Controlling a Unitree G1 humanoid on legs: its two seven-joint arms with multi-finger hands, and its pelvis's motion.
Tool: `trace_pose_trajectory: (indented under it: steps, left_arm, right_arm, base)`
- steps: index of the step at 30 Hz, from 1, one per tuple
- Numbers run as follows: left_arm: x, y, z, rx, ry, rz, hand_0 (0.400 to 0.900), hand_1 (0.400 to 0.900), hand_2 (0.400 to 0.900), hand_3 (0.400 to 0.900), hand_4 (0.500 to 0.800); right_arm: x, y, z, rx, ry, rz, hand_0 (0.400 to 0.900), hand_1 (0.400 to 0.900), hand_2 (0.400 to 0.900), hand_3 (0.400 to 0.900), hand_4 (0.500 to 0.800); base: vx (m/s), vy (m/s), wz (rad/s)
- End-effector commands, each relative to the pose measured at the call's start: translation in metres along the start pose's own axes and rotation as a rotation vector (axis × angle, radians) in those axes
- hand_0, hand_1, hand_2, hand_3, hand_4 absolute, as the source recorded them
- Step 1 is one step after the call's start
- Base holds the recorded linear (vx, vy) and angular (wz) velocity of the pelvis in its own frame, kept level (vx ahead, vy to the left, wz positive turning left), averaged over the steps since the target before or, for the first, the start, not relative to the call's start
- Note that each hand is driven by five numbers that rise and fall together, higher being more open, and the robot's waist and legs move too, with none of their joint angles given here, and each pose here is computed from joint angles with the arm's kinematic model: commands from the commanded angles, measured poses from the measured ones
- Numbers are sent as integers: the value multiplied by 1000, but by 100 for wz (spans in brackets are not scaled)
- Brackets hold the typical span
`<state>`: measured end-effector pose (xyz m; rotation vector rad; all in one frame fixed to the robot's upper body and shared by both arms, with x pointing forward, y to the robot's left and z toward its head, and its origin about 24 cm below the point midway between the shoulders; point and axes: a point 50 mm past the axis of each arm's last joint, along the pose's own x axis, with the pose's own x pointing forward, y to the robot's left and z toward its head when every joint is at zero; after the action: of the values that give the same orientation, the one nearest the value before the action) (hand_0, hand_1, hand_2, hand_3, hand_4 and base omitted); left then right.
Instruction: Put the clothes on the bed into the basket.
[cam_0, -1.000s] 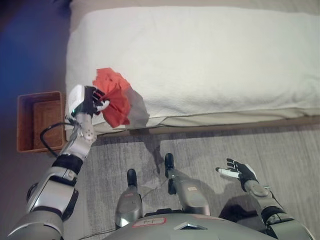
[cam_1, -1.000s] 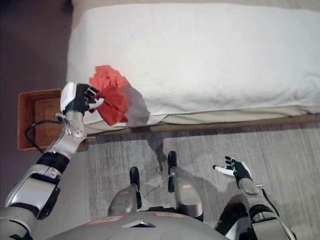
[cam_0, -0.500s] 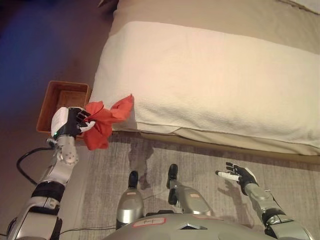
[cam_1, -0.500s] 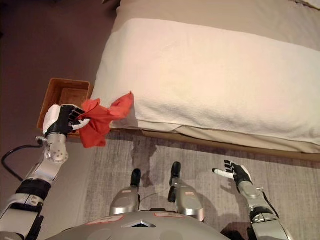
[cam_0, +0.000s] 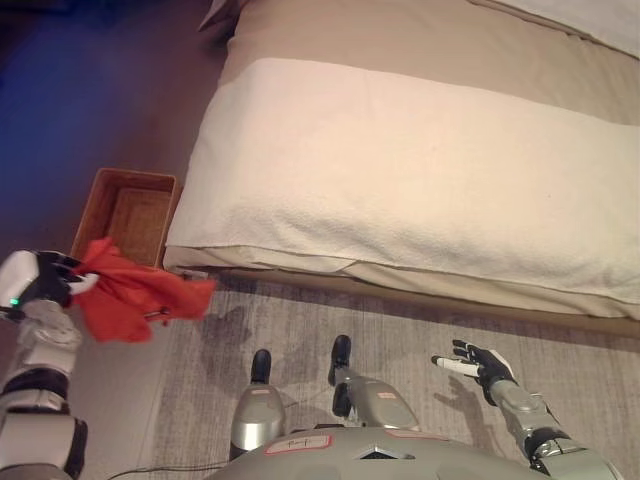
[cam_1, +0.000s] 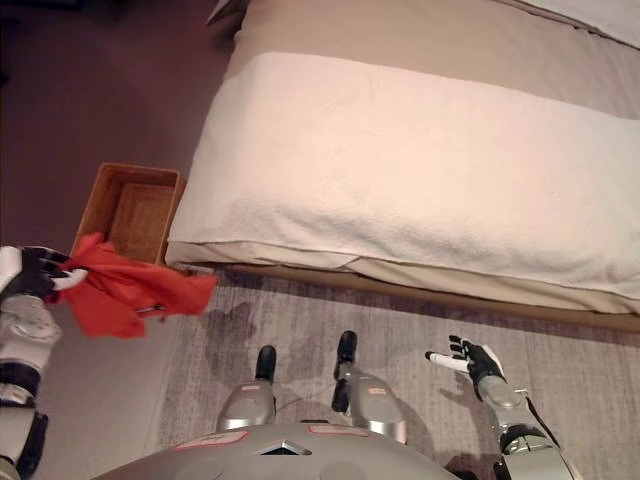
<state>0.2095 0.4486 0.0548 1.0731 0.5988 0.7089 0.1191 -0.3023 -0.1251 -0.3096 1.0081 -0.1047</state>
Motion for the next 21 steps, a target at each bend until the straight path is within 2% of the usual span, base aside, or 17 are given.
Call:
trace_pose_trajectory:
  steps: [1, 6, 21]
  left_arm:
    - [25, 106, 20, -120, 26, 363, 400, 400, 400, 400, 500]
    - [29, 133, 34, -201, 31, 411, 400, 400, 400, 400, 500]
    - [33, 167, 92, -255, -95, 467, 400, 400, 400, 400, 500]
  right_arm:
    - [-3, -31, 12, -73, -46, -83, 900, 900, 900, 900, 800]
    - [-4, -36, 12, -93, -33, -91, 900, 900, 900, 900, 800]
    - [-1, -41, 31, -116, -86, -88, 900, 900, 900, 900, 800]
  base:
    - [-34, 2, -10]
    - [-7, 11, -2]
    - [-21, 45, -4]
